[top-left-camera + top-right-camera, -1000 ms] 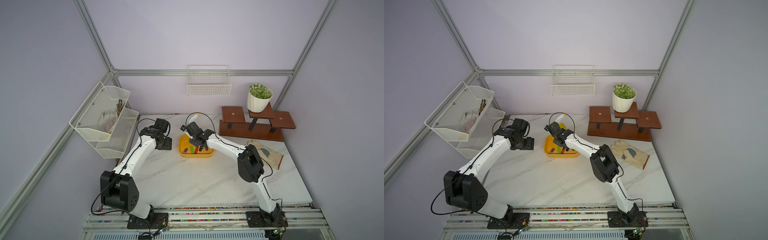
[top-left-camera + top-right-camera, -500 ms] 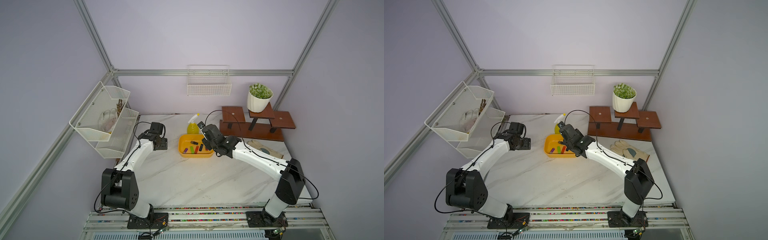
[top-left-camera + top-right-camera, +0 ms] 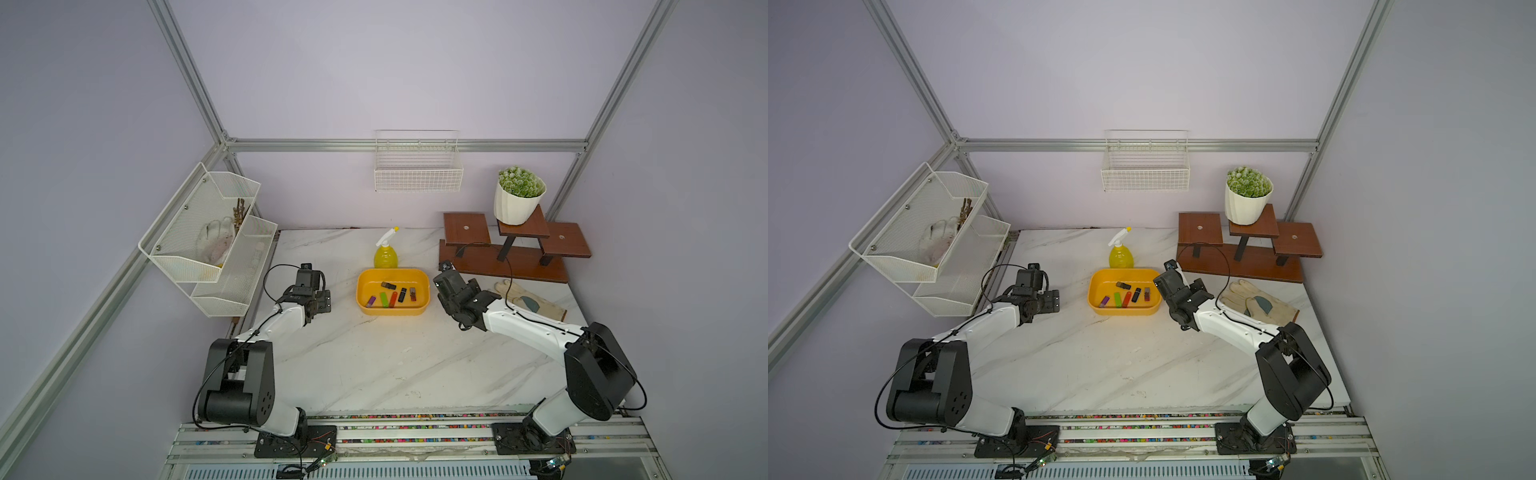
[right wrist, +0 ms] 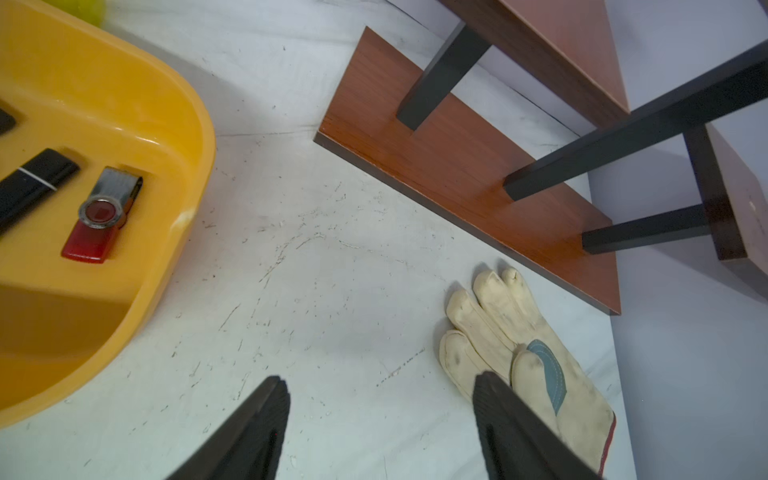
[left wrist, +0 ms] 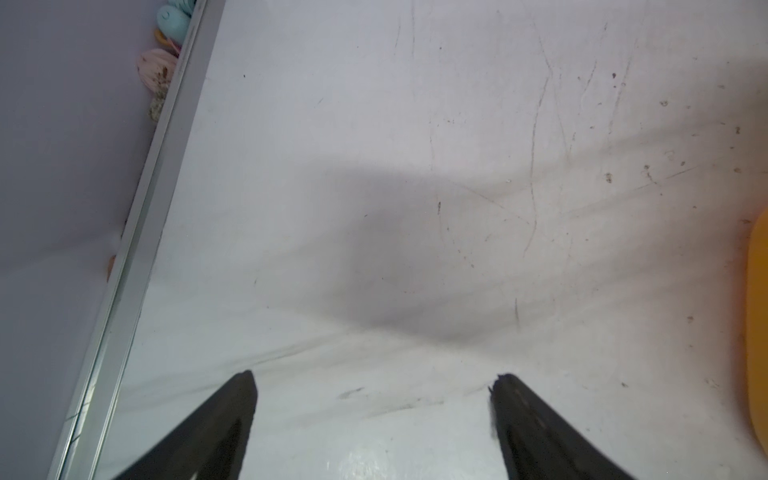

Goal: Put the usb flash drive into the storage box
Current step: Reset both arms

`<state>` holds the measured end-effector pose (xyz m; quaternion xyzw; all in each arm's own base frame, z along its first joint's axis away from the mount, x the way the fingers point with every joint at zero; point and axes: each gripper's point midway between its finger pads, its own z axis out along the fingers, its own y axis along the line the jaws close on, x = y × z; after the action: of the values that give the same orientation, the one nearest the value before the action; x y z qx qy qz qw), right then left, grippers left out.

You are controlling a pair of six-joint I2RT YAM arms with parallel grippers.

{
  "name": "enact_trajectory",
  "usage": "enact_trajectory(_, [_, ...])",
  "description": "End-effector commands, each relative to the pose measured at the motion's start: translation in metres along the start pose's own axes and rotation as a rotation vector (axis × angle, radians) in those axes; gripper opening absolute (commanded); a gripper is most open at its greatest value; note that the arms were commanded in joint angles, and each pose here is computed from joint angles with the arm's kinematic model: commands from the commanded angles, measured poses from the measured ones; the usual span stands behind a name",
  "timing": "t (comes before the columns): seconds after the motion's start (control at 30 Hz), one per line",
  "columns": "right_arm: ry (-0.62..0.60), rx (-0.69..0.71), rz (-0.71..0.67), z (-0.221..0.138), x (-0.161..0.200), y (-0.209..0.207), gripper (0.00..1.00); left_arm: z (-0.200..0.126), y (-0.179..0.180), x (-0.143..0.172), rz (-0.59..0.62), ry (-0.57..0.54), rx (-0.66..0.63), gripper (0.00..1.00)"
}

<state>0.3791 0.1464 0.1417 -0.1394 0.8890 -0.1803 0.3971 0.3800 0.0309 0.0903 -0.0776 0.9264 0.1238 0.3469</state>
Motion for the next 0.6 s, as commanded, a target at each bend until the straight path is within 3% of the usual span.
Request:
enact_trajectory(0.0, [-0.063, 0.03, 0.098, -0.002, -0.014, -0.013, 0.79, -0.003, 0.007, -0.039, -0.065, -0.245, 0.007, 1.0])
enact_trajectory(0.13, [-0.08, 0.013, 0.182, -0.002, -0.014, -0.024, 0.85, 0.001, 0.014, -0.032, -0.096, -0.331, -0.024, 1.0])
enact_trajectory(0.3, [-0.12, 0.027, 0.274, 0.005, -0.001, -0.04, 0.93, -0.018, 0.024, -0.037, -0.116, -0.544, -0.036, 1.0])
enact_trajectory(0.47, [-0.281, 0.134, 0.43, 0.005, 0.004, -0.077, 0.94, -0.018, 0.012, -0.027, -0.09, -0.703, 0.031, 1.0])
enact_trajectory(0.5, [-0.33, 0.162, 0.462, 0.003, 0.004, -0.085, 0.95, -0.017, 0.009, -0.03, -0.079, -0.691, 0.038, 1.0])
enact_trajectory(0.57, [-0.448, 0.228, 0.491, -0.005, 0.005, -0.104, 0.99, -0.002, -0.007, -0.029, -0.017, -0.545, 0.102, 1.0])
